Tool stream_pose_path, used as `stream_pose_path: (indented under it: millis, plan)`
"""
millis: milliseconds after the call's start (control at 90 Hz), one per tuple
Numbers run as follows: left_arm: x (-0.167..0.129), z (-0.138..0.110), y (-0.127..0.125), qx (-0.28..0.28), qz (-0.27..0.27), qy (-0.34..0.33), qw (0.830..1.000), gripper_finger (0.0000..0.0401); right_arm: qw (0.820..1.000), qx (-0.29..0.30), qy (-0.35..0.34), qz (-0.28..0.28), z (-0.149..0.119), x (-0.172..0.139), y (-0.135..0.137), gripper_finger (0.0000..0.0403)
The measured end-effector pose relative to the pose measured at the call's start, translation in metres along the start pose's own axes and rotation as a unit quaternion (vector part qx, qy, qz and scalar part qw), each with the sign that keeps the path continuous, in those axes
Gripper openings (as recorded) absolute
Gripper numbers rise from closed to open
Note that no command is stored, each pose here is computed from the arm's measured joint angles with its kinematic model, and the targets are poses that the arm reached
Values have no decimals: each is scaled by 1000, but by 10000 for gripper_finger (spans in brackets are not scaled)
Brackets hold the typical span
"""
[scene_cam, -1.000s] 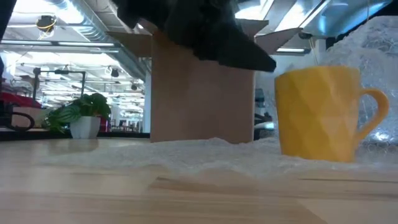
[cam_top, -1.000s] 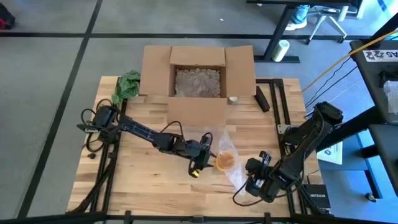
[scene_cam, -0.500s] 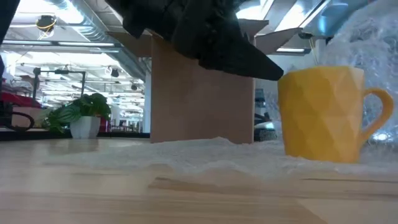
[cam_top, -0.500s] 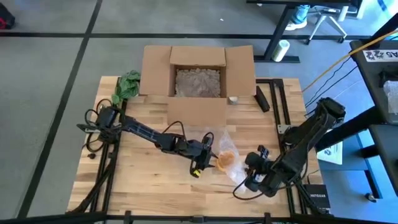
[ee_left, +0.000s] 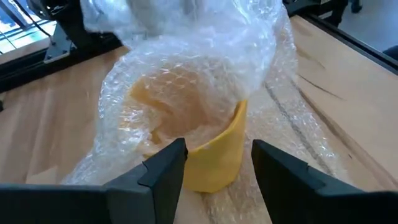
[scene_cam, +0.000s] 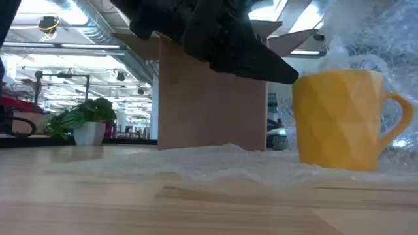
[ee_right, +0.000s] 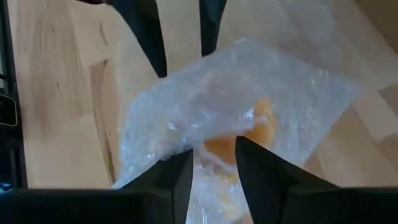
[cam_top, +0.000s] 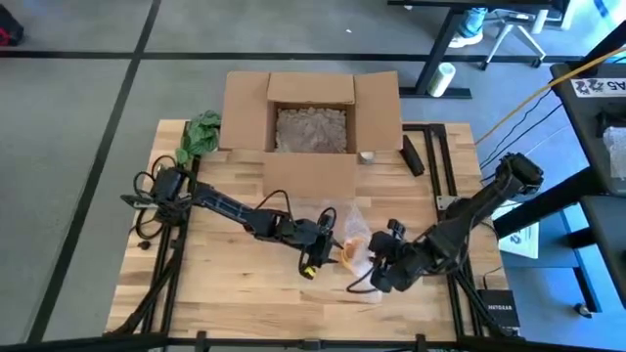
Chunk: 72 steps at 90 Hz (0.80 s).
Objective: Wrap mug
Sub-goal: Wrap the yellow mug with the bubble wrap
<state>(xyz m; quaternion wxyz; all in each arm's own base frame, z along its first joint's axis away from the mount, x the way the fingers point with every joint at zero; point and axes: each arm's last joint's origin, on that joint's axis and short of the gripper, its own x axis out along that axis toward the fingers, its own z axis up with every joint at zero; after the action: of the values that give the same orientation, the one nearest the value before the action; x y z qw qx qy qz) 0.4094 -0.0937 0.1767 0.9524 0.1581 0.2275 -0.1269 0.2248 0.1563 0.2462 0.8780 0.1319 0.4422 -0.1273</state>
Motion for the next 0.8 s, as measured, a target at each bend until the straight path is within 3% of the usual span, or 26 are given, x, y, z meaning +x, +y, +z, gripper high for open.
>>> stream_pose_path:
  millis: [456,800]
  plan:
    - [0,0,0,-1,0,0,1000,170,994,-44,101,17,13,66,-4,106]
    - [0,0,0,0,0,1,1000,170,988,-52,121,78,27,97,-8,106]
